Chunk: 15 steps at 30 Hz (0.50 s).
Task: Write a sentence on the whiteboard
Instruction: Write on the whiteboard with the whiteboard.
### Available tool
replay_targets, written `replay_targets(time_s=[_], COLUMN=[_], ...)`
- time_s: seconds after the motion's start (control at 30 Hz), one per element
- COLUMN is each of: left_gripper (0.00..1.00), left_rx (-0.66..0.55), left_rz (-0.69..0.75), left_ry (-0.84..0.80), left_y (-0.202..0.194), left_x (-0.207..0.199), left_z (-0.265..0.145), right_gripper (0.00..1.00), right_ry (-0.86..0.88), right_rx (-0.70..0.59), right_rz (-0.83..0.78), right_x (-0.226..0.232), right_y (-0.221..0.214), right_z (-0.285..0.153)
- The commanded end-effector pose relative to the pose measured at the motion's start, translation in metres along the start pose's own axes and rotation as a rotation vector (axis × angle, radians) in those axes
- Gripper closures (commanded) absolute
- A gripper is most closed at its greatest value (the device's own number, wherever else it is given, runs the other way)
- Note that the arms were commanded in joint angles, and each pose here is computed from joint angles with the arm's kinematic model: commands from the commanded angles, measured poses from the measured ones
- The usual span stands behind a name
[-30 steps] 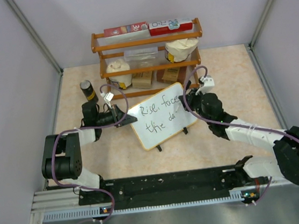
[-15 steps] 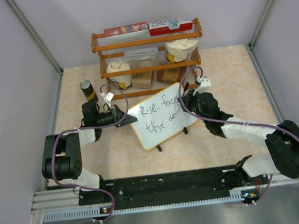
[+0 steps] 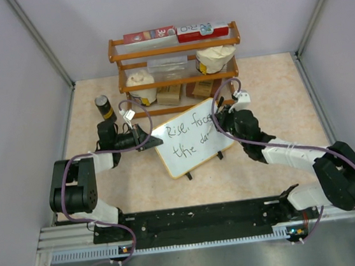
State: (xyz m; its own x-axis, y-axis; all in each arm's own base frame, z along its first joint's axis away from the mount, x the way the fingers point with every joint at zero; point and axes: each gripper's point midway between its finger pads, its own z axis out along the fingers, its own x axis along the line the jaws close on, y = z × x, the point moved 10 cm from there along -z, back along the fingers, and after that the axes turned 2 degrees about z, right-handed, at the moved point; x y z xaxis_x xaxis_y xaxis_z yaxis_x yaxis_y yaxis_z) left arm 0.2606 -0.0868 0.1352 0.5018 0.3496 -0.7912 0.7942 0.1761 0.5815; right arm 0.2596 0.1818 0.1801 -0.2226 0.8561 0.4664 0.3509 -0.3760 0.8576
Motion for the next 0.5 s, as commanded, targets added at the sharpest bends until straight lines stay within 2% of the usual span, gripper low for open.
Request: replay_targets(time_s=[0.0, 0.47], left_gripper=[1.00, 1.00], left_rx=[-0.028, -0.027], left_rz=[-0.040, -0.043], left_ry=[0.206, 0.208], left_y=[-0.017, -0.017], left_x=[0.030, 0.031], left_z=[-0.005, -0.005], right_gripper=[1.00, 1.00], right_ry=[0.002, -0.064], right_rx=[-0.054, 0.005], right_rz=[0.001, -0.004], right_x=[0.005, -0.015], right_y=[0.012, -0.012], right_z=[0.010, -0.001])
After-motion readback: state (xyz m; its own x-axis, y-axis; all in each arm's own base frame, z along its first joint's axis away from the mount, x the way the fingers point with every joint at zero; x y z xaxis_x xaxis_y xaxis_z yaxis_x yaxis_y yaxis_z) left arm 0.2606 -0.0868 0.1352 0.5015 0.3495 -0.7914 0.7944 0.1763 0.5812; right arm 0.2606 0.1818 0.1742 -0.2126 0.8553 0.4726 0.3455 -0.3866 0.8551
